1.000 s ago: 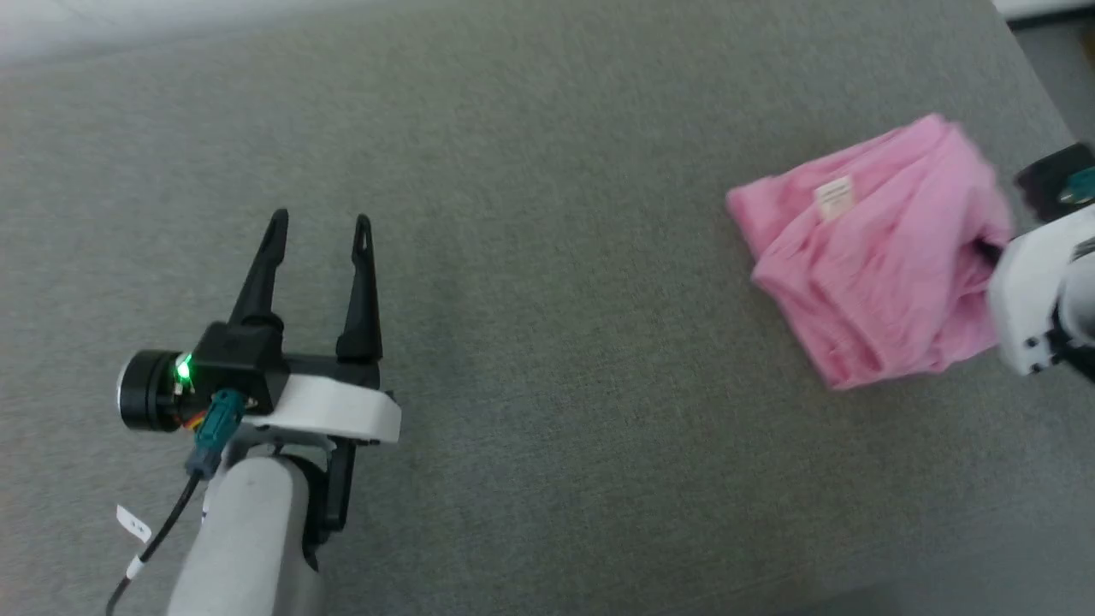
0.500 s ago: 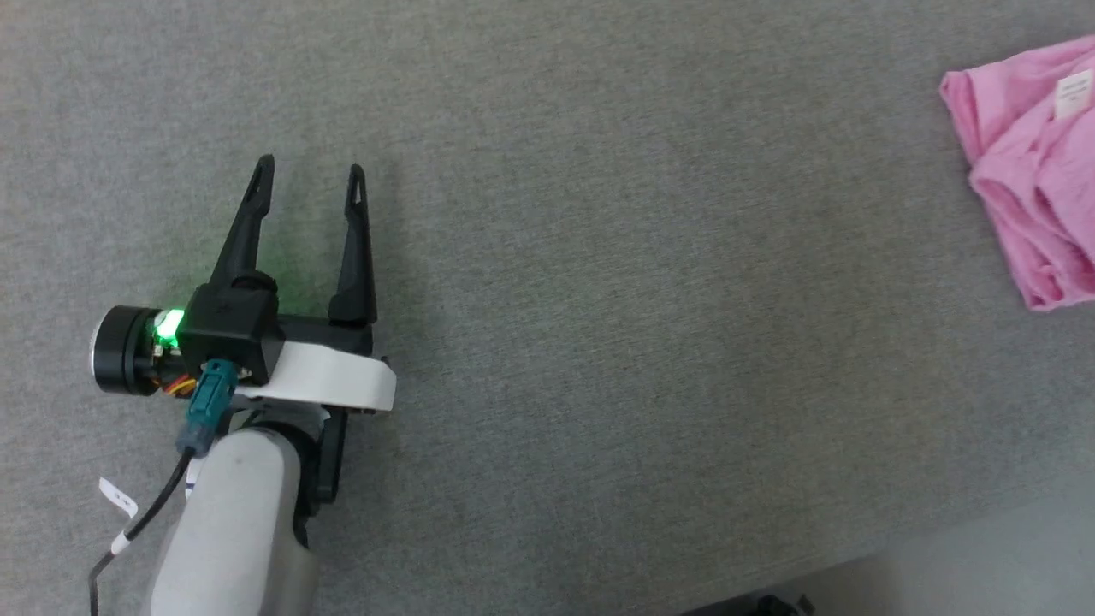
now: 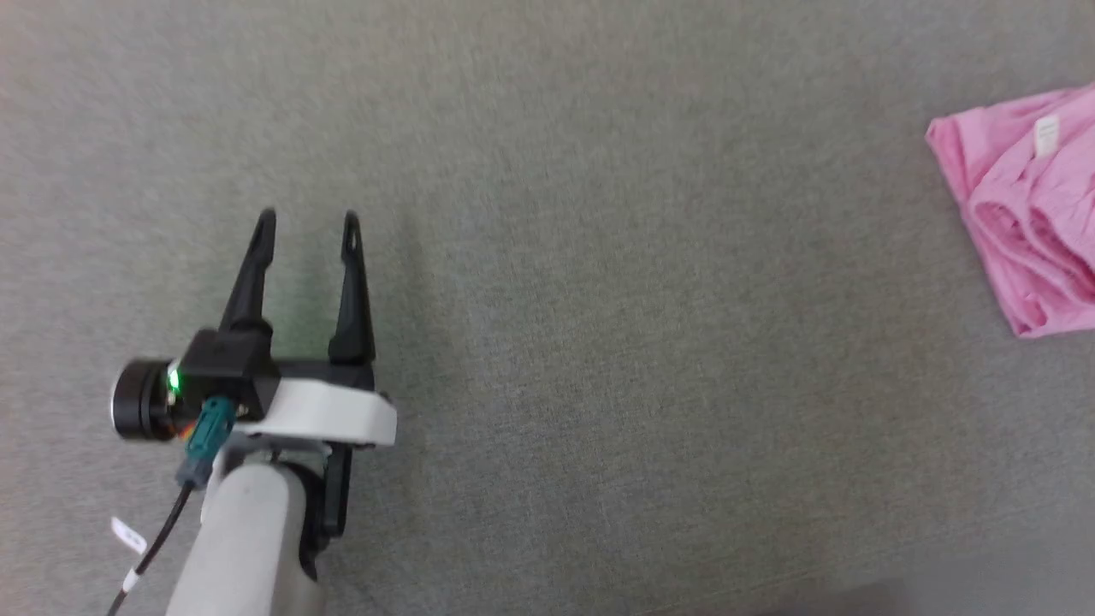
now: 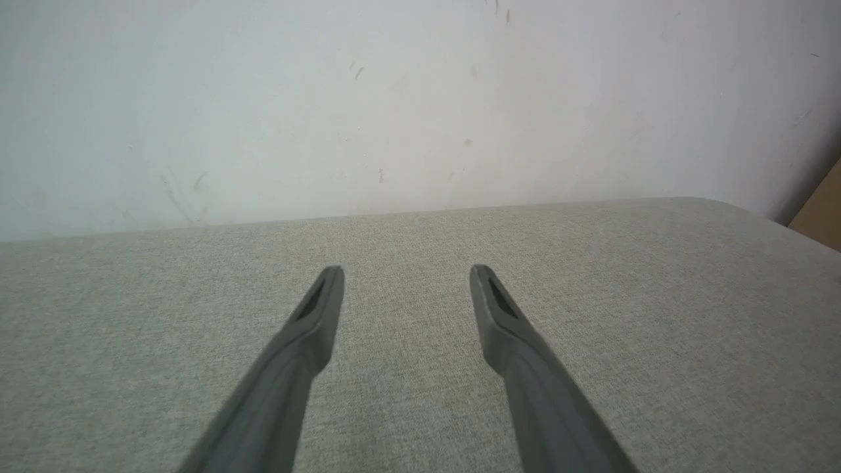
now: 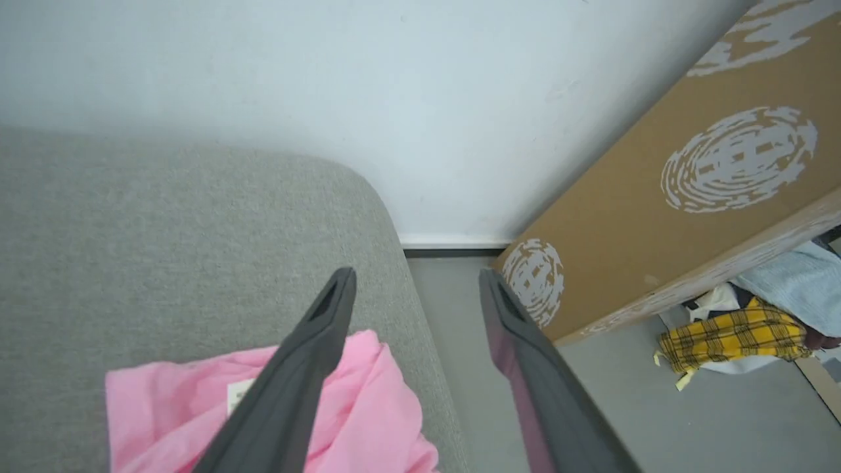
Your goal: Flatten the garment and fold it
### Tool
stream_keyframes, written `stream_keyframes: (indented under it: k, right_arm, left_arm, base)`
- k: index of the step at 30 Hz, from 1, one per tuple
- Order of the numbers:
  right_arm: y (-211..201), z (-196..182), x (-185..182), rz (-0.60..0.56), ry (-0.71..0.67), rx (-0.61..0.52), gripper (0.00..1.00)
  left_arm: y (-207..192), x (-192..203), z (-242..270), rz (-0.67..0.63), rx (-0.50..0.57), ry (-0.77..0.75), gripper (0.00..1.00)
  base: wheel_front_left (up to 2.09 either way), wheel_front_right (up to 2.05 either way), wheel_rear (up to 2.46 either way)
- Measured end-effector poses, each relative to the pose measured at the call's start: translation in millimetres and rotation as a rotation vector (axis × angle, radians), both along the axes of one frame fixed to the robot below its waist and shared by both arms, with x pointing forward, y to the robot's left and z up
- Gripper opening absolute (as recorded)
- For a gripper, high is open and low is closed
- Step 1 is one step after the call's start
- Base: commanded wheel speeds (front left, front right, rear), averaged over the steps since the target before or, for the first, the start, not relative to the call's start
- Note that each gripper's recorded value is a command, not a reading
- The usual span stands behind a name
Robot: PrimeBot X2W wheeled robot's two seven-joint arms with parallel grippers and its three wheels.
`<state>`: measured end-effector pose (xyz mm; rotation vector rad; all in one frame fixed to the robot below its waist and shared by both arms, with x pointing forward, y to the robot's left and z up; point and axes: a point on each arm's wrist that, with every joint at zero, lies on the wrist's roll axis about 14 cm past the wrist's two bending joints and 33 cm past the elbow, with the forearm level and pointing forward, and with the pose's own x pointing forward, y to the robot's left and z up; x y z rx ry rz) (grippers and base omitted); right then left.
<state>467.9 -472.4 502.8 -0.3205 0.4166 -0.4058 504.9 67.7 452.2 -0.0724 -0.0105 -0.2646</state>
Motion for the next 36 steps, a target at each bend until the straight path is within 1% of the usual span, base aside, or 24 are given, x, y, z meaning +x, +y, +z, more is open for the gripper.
stream_keyframes:
  k: [4,6,10,12,13,16,20,21,24,32,36]
  right_arm:
    - [41.7,55.0,24.0,0.124,-0.244,0.027,1.00]
    - [67.1,80.4,28.8,0.176,-0.381,0.094,1.00]
    - [114.4,119.9,20.0,0.288,-0.588,0.177,1.00]
    - [134.7,137.3,10.4,0.345,-0.665,0.174,1.00]
    - [145.8,145.4,5.8,0.362,-0.717,0.201,1.00]
    - [180.7,159.3,-7.7,0.407,-0.833,0.277,1.00]
    - [222.2,161.1,-26.2,0.427,-0.935,0.394,1.00]
    - [231.0,159.8,-30.8,0.425,-0.953,0.424,1.00]
    - [250.2,151.8,-43.3,0.431,-0.963,0.463,1.00]
    - [275.2,111.5,-63.8,0.458,-0.858,0.479,1.00]
    - [285.2,90.9,-73.4,0.477,-0.788,0.459,1.00]
  left_arm:
    - [11.5,-13.9,18.1,0.038,-0.013,-0.026,1.00]
    - [18.0,-21.6,27.4,0.057,-0.020,-0.038,1.00]
    - [34.7,-35.6,50.5,0.106,-0.027,-0.083,1.00]
    - [43.8,-41.9,64.2,0.130,-0.029,-0.114,1.00]
    - [49.2,-45.6,70.9,0.145,-0.029,-0.130,1.00]
    - [64.7,-57.4,87.1,0.193,-0.030,-0.167,1.00]
    - [82.0,-72.6,103.7,0.243,-0.029,-0.206,1.00]
    - [85.8,-76.2,107.0,0.254,-0.029,-0.213,1.00]
    - [98.7,-87.5,114.1,0.294,-0.025,-0.232,1.00]
    - [115.8,-106.3,121.5,0.352,-0.023,-0.248,1.00]
    - [116.2,-110.9,114.9,0.356,-0.016,-0.227,1.00]
  base:
    - [0.00,0.00,0.00]
    - [0.00,0.00,0.00]
    - [0.00,0.00,0.00]
    - [0.00,0.00,0.00]
    - [0.00,0.00,0.00]
    - [0.00,0.00,0.00]
    - [0.00,0.00,0.00]
    - [0.00,0.00,0.00]
    - [0.00,0.00,0.00]
    - [0.00,0.00,0.00]
    - [0.00,0.00,0.00]
